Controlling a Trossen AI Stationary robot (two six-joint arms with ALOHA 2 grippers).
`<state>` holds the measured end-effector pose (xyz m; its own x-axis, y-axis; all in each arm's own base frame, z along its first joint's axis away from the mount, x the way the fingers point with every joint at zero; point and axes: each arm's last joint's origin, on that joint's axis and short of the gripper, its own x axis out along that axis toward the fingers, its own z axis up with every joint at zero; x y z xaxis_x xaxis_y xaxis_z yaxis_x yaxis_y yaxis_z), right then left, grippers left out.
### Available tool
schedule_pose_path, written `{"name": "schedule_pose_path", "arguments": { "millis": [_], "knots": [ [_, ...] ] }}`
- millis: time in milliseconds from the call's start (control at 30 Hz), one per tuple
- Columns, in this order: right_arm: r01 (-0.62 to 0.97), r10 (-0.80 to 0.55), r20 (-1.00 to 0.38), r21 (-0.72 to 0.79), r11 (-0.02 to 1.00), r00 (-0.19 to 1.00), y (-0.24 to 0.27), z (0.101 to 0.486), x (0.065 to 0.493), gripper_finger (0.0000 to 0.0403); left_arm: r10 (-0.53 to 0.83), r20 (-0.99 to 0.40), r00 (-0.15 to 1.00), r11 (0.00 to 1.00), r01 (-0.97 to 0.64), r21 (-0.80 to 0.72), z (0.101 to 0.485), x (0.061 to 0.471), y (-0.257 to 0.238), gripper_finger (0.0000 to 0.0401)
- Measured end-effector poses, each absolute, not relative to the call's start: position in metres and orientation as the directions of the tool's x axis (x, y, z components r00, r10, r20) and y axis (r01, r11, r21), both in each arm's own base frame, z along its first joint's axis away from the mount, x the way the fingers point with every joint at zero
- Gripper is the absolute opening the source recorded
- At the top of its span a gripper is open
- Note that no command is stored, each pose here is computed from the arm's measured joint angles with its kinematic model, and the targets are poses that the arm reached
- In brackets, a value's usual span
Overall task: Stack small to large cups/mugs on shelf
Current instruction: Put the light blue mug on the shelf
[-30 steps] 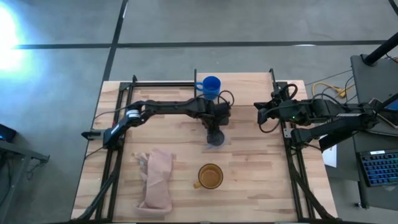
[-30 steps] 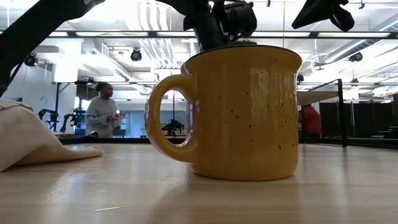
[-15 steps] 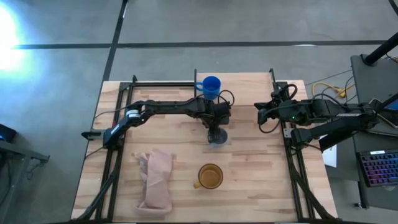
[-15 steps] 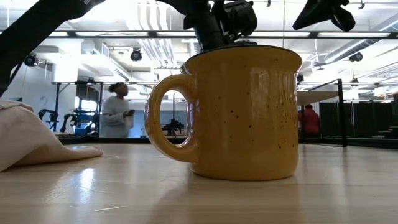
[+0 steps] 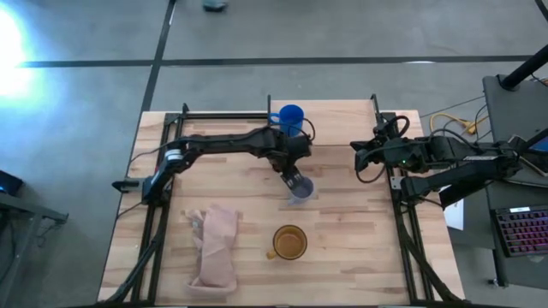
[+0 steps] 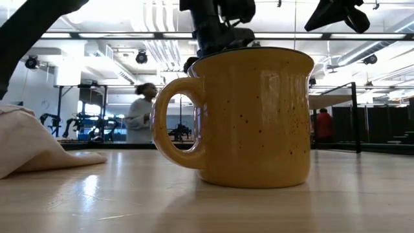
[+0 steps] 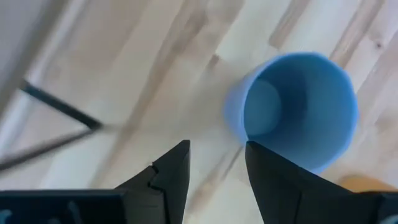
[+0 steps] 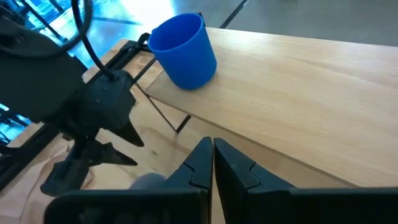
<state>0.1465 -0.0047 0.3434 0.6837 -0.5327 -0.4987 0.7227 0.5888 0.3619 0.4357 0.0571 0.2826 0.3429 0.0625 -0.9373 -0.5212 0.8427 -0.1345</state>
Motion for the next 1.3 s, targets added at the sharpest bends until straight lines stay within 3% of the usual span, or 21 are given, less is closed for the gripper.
{"name": "schedule_pose_path", "arguments": {
  "millis": [400,600,733,933,1200,1300],
  "knots": [
    [0.680,-0.420,-0.541,0.496,0.540,0.728,-0.001,0.342,0.148,0.0009,-0.015,-0.971,0.240,0.783,-0.601,-0.160,0.255,0.431,0.055,0.0140],
    [0.714,-0.332,-0.635,0.579,0.393,0.698,0.001,0.327,0.150,0.0009,-0.017,-0.965,0.263,0.756,-0.628,-0.185,0.253,0.433,0.054,0.0140],
    [0.763,-0.220,-0.743,0.548,0.342,0.632,0.006,0.302,0.160,0.0009,-0.017,-0.963,0.270,0.734,-0.650,-0.196,0.256,0.431,0.051,0.0140],
    [0.815,-0.194,-0.812,0.472,0.336,0.551,0.010,0.280,0.184,0.0009,0.016,-0.966,0.258,0.714,-0.679,-0.170,0.248,0.423,0.039,0.0140],
    [0.844,-0.091,-0.888,0.389,0.370,0.450,0.016,0.252,0.213,0.0011,0.086,-0.910,0.405,0.671,-0.699,-0.248,0.263,0.397,0.023,0.0140],
    [0.815,-0.078,-0.868,0.425,0.394,0.490,0.018,0.248,0.226,0.0023,0.094,-0.873,0.478,0.636,-0.703,-0.317,0.271,0.376,0.023,0.0140]
  ]
}}
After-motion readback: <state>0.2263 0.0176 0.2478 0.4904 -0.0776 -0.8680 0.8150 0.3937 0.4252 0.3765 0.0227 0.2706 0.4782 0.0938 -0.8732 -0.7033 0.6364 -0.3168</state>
